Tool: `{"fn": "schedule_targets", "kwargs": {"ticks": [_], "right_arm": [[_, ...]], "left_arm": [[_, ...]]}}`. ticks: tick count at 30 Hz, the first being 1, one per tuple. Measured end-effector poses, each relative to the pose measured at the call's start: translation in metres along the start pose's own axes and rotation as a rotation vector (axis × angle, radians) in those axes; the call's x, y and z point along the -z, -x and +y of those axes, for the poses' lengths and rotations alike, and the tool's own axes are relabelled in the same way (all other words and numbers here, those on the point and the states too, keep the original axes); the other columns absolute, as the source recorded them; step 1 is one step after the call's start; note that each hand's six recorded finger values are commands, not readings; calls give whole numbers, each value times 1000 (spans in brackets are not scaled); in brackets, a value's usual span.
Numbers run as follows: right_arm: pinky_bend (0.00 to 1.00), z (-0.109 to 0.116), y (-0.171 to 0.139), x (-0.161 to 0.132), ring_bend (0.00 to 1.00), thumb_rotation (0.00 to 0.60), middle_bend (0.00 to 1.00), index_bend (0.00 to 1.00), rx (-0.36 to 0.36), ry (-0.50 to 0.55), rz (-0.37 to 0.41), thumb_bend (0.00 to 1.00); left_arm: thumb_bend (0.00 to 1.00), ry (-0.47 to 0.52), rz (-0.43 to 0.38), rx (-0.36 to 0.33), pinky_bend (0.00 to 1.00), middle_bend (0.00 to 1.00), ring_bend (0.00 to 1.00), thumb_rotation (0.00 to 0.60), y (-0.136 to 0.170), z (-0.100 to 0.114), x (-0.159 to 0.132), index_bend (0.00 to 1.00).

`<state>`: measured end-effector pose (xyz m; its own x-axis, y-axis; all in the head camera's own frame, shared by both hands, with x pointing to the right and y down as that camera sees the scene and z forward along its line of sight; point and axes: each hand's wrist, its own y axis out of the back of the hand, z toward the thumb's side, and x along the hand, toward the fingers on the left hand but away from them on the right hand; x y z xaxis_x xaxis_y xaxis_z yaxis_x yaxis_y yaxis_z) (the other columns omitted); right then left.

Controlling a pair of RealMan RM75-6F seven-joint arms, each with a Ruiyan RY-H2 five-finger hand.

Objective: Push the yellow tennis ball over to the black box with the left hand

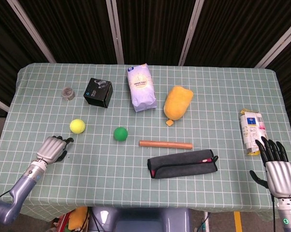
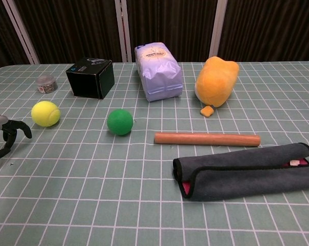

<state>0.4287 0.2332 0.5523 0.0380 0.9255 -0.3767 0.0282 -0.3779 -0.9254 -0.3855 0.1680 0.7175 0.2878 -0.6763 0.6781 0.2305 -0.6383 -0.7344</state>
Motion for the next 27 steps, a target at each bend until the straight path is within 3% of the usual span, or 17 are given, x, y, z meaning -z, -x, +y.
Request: {"fn": "schedule_targets", "kwargs": {"ticks": [16, 27], "right_arm": [[0, 0, 1, 0, 0, 600, 0, 0, 2, -8, 0, 267], [0, -1, 0, -1, 0, 600, 0, 0, 1, -11, -1, 267]], "left_arm": [[413, 41, 1, -74, 313, 395, 251, 600, -18, 16, 12, 227], [343, 82, 9, -64, 250, 253, 126, 600, -51, 24, 8, 150]]}}
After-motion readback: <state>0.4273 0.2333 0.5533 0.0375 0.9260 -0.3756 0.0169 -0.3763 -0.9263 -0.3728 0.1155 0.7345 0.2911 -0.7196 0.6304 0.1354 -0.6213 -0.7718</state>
